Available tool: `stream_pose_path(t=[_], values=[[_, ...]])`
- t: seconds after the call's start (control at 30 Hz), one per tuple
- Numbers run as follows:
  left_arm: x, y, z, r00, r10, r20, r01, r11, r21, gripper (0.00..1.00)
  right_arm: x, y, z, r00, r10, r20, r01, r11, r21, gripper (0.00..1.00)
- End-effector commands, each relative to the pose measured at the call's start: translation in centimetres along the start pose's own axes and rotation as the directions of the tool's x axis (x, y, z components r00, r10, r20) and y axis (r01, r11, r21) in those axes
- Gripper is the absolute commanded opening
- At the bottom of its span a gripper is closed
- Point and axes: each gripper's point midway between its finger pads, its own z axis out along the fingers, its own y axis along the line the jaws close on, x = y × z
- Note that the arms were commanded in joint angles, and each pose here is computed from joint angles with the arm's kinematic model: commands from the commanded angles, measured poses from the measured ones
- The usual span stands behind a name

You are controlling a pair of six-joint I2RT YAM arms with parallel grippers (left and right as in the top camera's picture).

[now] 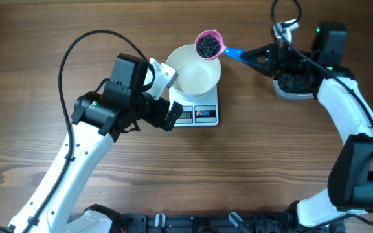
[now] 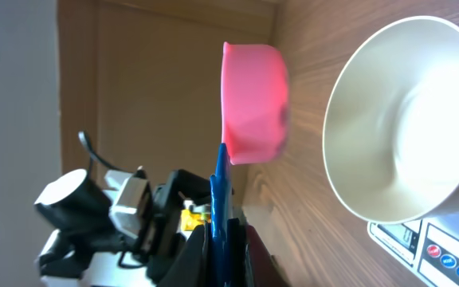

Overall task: Scoop item into bowl and weigh 150g on scale
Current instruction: 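Carry the scoop left over the white bowl on the scale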

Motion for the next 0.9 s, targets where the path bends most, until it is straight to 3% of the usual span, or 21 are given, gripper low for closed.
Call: stream_pose_path(t=[0.0, 0.43, 0.67, 0.87], values=[[-0.7, -0.5, -0.5, 0.999, 0.025, 0.022, -0.025, 1.0, 0.015, 1.0, -0.7, -1.1, 0.8, 0.996, -0.089, 0.029, 0.087, 0.994, 0.06, 0.04], [-0.7, -0.5, -0.4, 0.999, 0.025, 0.022, -0.025, 1.0, 0.016, 1.0, -1.0, -4.9, 3.2, 0.945, -0.327, 0.022, 0.305, 0.902, 0.307, 0.04], [-0.7, -0.5, -0.5, 0.999, 0.025, 0.022, -0.025, 1.0, 0.016, 1.0, -1.1, -4.9, 3.4, 0.924, -0.383, 0.005, 0.36, 0.873, 0.33, 0.05], [-0.7, -0.5, -0.4, 0.999, 0.025, 0.022, -0.025, 1.0, 0.016, 1.0, -1.2, -4.6, 2.9, 0.88, -0.474, -0.02, 0.437, 0.795, 0.421, 0.05]])
